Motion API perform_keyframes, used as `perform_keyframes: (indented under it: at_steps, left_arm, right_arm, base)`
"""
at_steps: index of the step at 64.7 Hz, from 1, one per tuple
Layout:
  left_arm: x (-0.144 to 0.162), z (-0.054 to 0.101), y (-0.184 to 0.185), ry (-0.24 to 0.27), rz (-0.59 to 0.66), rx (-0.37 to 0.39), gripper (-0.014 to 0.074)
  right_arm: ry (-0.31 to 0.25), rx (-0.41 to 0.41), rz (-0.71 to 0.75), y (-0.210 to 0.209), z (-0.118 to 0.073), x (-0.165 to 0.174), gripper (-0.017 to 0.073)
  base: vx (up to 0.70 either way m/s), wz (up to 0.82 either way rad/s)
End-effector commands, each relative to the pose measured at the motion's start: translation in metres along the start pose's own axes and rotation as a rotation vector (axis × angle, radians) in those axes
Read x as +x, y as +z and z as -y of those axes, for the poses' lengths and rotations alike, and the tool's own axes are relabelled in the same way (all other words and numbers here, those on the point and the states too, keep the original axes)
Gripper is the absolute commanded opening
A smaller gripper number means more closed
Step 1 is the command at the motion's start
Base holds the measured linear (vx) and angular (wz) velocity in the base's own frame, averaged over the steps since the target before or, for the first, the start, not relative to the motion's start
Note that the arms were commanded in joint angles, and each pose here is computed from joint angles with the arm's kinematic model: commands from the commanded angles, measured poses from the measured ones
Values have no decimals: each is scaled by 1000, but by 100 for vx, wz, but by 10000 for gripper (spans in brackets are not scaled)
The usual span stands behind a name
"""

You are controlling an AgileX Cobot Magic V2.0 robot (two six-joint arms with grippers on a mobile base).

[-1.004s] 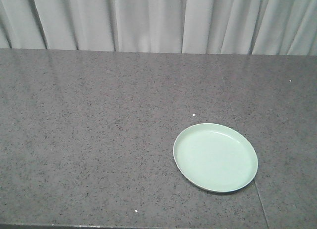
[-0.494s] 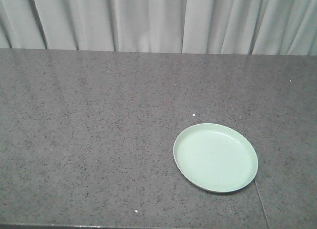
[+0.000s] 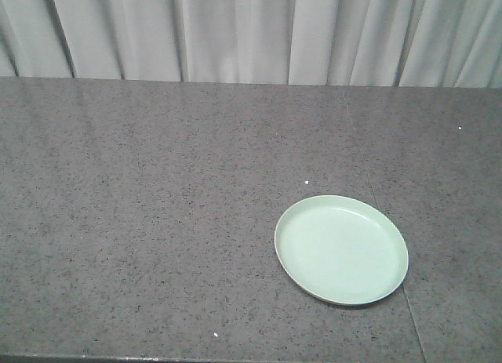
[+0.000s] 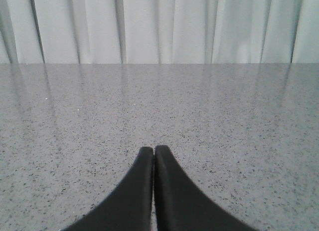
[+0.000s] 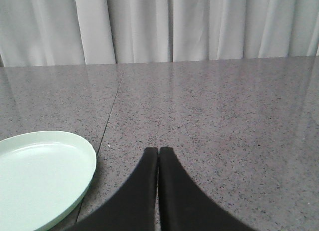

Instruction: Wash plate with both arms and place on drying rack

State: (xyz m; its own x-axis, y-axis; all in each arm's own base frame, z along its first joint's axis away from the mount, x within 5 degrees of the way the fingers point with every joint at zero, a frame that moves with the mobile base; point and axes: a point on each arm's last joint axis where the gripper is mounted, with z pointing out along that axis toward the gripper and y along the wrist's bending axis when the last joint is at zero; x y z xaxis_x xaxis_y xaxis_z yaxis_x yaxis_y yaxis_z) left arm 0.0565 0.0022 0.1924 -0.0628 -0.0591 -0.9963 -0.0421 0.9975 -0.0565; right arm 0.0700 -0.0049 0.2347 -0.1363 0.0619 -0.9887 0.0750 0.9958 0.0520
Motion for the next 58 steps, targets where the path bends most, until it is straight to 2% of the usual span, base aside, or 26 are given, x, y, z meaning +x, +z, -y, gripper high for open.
perform_keyframes:
  at_steps: [1, 7, 17, 22, 35, 58]
  left_arm:
    - [-2, 0, -1, -17, 74, 5, -6]
    - [-2, 0, -1, -17, 74, 5, -6]
    - [-2, 0, -1, -17, 74, 5, -6]
    - [-2, 0, -1, -17, 74, 5, -6]
    - [-2, 0, -1, -17, 74, 5, -6]
    - [-2, 0, -1, -17, 74, 5, -6]
  right_arm:
    - [-23, 6, 18, 6, -1, -27, -9]
    - [-49, 16, -104, 16, -1, -37, -9]
    - [-198, 9, -341, 33, -1, -52, -9]
    - [-238, -6, -450, 41, -1, -60, -9]
    - [-178, -37, -610, 60, -5, -73, -9]
    - [-180, -25, -602, 69, -4, -73, -1]
  base:
    - [0, 0]
    - [0, 0]
    - [0, 0]
    - [0, 0]
    - [0, 0]
    - [0, 0]
